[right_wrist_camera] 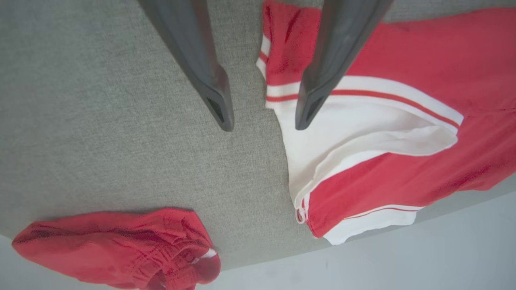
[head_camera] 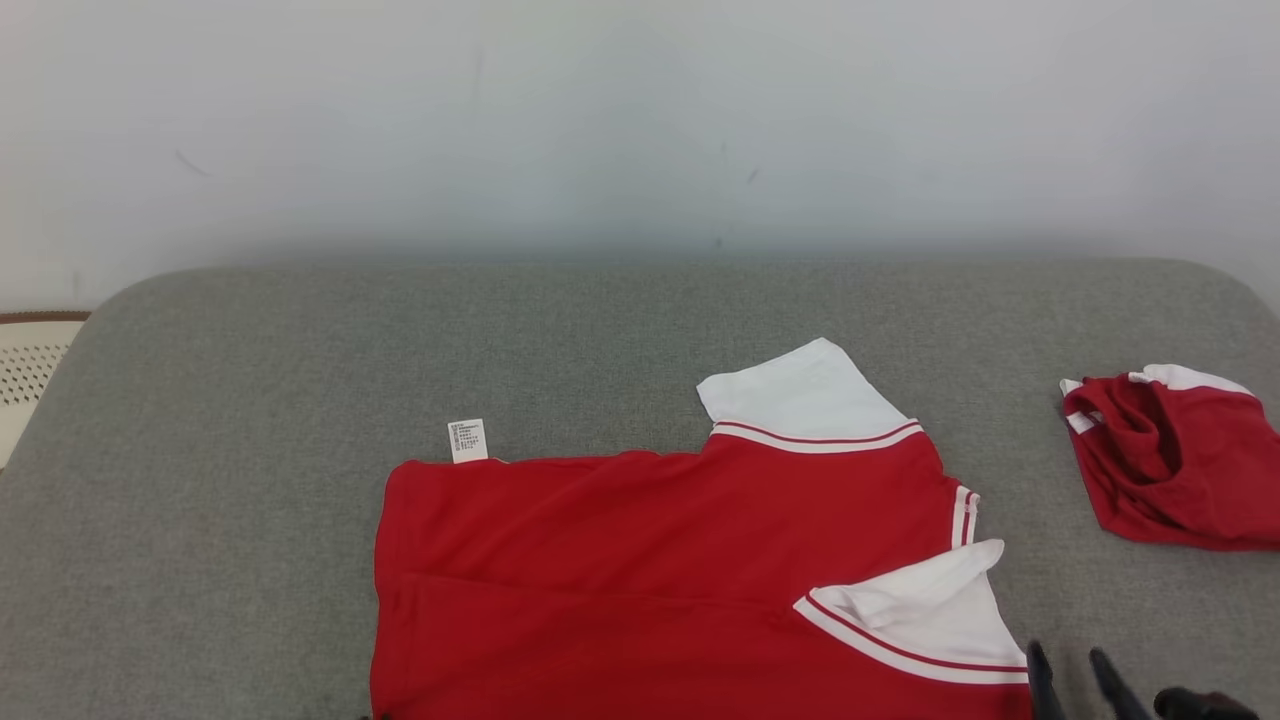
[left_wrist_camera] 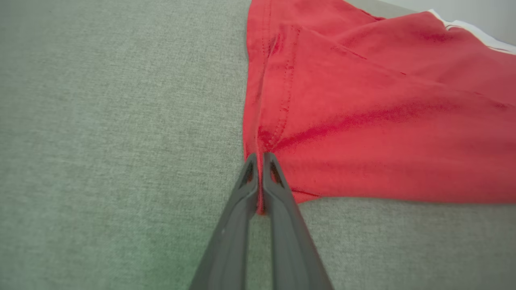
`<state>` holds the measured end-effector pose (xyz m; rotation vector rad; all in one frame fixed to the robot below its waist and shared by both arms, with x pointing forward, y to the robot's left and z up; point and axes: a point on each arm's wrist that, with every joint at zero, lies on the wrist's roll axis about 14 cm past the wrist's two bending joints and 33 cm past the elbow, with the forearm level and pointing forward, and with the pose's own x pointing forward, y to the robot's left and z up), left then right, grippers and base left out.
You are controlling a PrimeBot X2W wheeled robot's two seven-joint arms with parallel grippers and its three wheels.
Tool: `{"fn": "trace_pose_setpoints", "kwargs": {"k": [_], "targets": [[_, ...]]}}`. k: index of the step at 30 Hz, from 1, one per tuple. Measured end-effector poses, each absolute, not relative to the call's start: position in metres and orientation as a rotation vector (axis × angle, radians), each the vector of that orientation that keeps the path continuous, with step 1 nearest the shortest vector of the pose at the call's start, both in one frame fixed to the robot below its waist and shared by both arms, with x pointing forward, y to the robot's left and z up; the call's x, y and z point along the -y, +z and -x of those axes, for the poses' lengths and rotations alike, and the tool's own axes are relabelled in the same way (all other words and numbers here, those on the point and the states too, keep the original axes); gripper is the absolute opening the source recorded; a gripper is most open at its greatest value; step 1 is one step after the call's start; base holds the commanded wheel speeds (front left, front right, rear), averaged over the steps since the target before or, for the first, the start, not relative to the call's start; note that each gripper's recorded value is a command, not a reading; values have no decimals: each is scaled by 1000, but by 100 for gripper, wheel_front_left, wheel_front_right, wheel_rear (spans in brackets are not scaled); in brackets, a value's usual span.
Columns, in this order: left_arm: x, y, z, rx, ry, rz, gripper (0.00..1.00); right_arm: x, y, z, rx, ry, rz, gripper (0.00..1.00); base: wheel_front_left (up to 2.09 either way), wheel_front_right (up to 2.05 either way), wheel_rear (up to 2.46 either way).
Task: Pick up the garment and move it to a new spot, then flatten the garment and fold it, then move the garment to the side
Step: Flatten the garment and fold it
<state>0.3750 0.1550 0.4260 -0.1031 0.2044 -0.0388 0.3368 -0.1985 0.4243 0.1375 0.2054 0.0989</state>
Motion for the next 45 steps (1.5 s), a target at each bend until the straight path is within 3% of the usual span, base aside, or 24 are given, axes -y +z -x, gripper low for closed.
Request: {"fn": "trace_pose_setpoints", "kwargs": {"k": [7,14,16,22,25,28,34,37,40,45], "targets": [[-160,445,-383,-137,-25,74,100,177,461,-354,-80,163,-96,100,0,0,0],[-161,446,-377,-131,-24,71,100,113,438,-336,-167,349,-129,100,0,0,0],[-161,448,-377,-122,-22,72,100,106,434,-334,-183,370,-141,84,0,0,0],[-168,451,-375,-111,-4,73,100,92,431,-339,-198,411,-144,93,0,0,0],[-171,451,-373,-111,3,68,100,93,427,-341,-213,410,-142,86,0,0,0],[-174,451,-371,-110,7,69,100,92,429,-349,-207,403,-149,69,0,0,0],[-181,448,-369,-119,30,67,100,87,425,-359,-220,407,-151,71,0,0,0],[-185,447,-368,-123,39,67,100,85,425,-365,-218,412,-144,39,0,0,0],[-186,447,-368,-122,41,66,100,83,428,-369,-206,417,-140,0,0,0,0],[-185,447,-368,-120,38,66,100,83,433,-377,-188,421,-128,0,0,0,0]]}}
